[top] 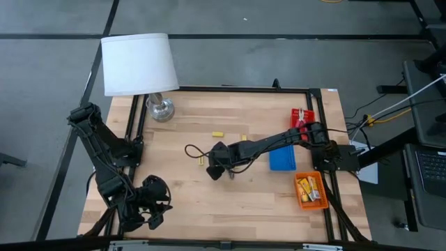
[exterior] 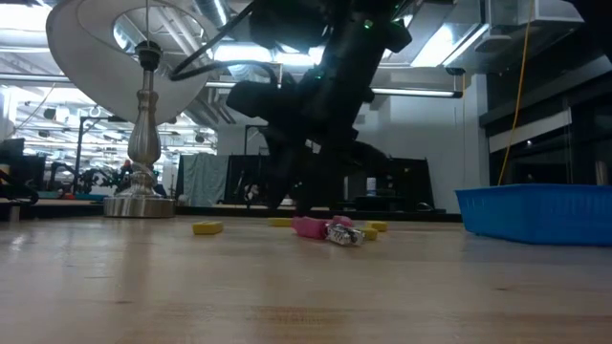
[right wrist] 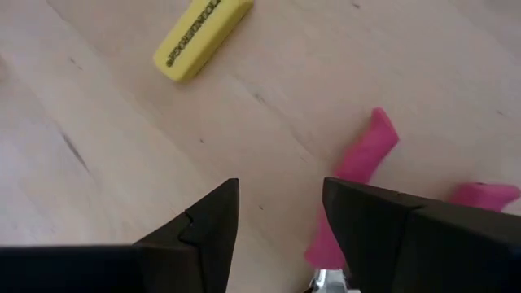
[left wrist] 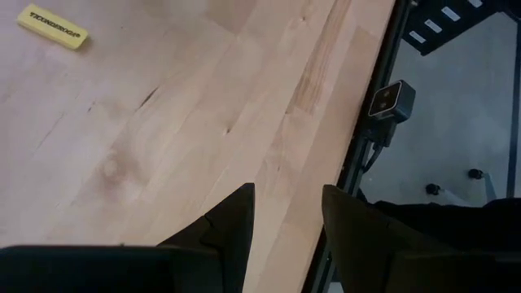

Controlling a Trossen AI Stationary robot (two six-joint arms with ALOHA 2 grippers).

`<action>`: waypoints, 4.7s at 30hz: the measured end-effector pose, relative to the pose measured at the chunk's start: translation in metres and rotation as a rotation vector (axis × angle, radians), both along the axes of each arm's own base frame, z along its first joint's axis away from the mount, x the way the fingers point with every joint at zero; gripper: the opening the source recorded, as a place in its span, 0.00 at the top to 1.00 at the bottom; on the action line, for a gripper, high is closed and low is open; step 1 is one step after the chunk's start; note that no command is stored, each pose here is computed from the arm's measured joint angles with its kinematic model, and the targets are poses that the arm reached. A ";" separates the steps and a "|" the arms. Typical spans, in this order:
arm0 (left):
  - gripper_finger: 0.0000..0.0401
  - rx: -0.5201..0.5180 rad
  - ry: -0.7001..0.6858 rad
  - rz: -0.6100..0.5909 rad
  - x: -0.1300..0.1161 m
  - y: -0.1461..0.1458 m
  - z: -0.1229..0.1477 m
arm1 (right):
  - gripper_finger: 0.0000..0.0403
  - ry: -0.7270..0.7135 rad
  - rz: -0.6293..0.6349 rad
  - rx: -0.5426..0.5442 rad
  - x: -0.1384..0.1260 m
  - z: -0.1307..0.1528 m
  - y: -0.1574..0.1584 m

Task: Pick & Place School Supplies
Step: Put the pink hole puncher into the red bin

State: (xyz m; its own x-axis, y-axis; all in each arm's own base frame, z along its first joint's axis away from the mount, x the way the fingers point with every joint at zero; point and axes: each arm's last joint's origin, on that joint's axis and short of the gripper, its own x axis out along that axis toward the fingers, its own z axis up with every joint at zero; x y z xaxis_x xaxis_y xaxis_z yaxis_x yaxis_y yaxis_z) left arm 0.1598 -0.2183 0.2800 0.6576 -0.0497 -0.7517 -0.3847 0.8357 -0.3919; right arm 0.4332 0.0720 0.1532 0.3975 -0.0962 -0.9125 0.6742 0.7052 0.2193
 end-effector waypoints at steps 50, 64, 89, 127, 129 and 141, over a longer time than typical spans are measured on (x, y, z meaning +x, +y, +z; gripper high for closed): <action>0.65 0.083 -0.105 0.057 0.002 0.003 0.002 | 0.89 -0.165 0.010 -0.052 0.029 0.073 -0.014; 0.65 0.130 -0.202 0.131 0.004 0.005 0.004 | 0.89 0.639 0.359 -0.384 -0.057 0.138 -0.154; 0.65 0.214 -0.286 0.244 0.019 0.019 0.007 | 0.89 -0.313 -1.451 0.135 -0.328 0.091 -0.154; 0.65 0.164 -0.319 0.343 0.024 0.024 0.007 | 0.89 -0.743 -1.997 0.405 -0.348 0.037 -0.146; 0.65 0.163 -0.310 0.340 0.025 0.025 0.007 | 0.89 -0.724 -2.001 0.425 -0.348 0.036 -0.145; 0.65 0.151 -0.289 0.324 0.025 0.024 0.007 | 0.89 -0.585 -2.022 0.421 -0.354 0.030 -0.140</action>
State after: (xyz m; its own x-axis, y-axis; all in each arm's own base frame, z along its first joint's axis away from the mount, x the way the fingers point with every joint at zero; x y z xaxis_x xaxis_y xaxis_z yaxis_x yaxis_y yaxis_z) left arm 0.1845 -0.1941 0.2865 0.8048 0.2889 -0.5185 -0.5285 0.7465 -0.4044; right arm 0.0790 -0.0676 0.1837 0.2081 -0.5175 -0.8300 0.0591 -0.8404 0.5388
